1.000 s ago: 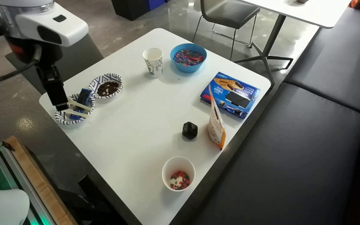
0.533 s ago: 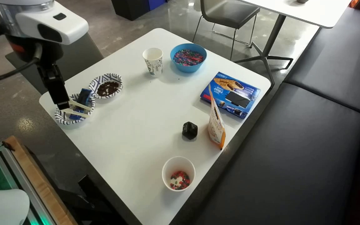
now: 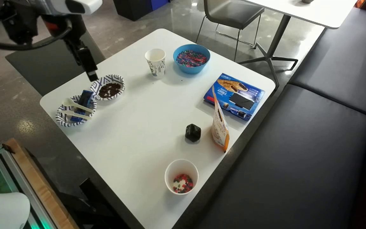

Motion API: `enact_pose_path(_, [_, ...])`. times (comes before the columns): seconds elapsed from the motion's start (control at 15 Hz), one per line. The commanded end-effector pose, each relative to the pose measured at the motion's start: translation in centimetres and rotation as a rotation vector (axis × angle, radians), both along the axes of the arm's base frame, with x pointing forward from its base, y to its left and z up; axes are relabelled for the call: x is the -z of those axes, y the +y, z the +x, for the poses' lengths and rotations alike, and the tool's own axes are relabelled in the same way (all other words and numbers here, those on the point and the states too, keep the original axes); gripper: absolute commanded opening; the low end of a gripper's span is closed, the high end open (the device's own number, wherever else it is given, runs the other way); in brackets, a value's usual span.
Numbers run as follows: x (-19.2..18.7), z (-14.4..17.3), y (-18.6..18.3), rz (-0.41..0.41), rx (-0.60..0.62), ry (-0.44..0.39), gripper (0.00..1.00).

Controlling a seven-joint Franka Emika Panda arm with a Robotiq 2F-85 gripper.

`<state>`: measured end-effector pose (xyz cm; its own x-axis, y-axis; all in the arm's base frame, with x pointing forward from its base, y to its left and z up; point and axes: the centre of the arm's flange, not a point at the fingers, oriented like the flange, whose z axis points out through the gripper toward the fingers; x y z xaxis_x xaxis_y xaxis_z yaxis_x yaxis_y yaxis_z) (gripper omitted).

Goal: Lightly pour some of the contents of the blue bowl into the cup

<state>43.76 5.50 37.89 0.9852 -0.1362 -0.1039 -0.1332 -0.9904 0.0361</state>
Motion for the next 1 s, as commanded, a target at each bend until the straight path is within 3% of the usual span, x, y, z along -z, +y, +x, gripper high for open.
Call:
enact_pose_path(0.0, [1.1, 8.6, 3.4, -0.094, -0.049, 0.001, 1.00])
enact_pose_path(0.47, [4.2, 20.8, 7.9, -0.197, -0.166, -0.061, 1.00])
enact_pose_path(0.93, [8.0, 29.6, 12.2, -0.324, -0.214, -0.191, 1.00])
